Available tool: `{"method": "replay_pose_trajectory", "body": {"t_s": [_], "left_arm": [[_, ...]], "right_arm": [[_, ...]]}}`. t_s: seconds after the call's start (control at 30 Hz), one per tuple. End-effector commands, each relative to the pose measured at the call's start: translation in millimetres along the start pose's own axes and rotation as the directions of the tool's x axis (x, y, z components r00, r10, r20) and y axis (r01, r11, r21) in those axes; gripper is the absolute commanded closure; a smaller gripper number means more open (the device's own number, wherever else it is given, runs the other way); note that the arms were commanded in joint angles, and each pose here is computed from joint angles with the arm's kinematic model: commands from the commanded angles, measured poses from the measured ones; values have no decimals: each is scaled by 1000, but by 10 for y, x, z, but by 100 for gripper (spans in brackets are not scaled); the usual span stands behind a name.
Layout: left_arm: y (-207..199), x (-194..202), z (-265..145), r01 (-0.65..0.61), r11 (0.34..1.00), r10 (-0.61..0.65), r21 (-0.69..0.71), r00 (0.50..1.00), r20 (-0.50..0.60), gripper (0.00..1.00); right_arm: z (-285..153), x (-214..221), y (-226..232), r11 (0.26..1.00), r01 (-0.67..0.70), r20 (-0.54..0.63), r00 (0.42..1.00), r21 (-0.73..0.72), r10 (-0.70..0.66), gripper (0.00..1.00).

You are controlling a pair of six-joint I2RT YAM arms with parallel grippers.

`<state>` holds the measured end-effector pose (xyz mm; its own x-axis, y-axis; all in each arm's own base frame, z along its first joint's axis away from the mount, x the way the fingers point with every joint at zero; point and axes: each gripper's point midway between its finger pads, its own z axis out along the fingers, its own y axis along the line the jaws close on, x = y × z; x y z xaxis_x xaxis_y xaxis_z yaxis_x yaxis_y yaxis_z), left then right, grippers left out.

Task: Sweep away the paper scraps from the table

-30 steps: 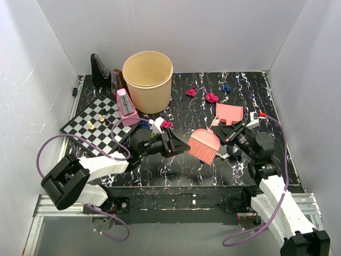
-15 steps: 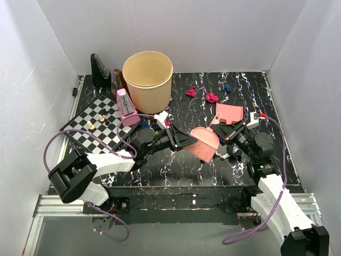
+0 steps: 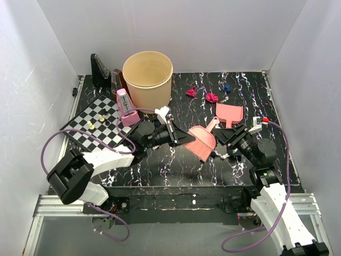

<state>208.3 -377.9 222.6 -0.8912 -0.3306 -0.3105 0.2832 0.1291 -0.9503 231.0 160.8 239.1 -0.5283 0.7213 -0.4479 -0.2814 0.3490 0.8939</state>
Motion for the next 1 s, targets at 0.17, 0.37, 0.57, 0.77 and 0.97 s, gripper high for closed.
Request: {"method": "replay_pose_trajectory", "body": {"t_s": [0.17, 0.37, 0.57, 0.77, 0.97], "left_arm": [[48, -116, -498, -301, 947, 248, -112, 907, -341, 100], [-109, 127, -710, -343, 939, 291, 0, 796, -531, 100], [-80, 210, -909, -412, 911, 329, 5, 719, -612, 100], [-217, 184, -924, -439, 897, 380, 56, 699, -606, 100], [-291, 165, -892, -428, 900, 384, 76, 699, -604, 100]], "right_arm": [[-234, 194, -257, 932, 345, -196, 927, 115, -319, 16], [-150, 123, -247, 878, 465, -293, 860, 113, -418, 14], [-78, 221, 133, 851, 508, -332, 787, -133, -521, 13], [-41, 492, 367, 859, 349, -452, 740, -375, -498, 12], [-75, 633, 422, 856, 213, -529, 708, -471, -467, 18]]}}
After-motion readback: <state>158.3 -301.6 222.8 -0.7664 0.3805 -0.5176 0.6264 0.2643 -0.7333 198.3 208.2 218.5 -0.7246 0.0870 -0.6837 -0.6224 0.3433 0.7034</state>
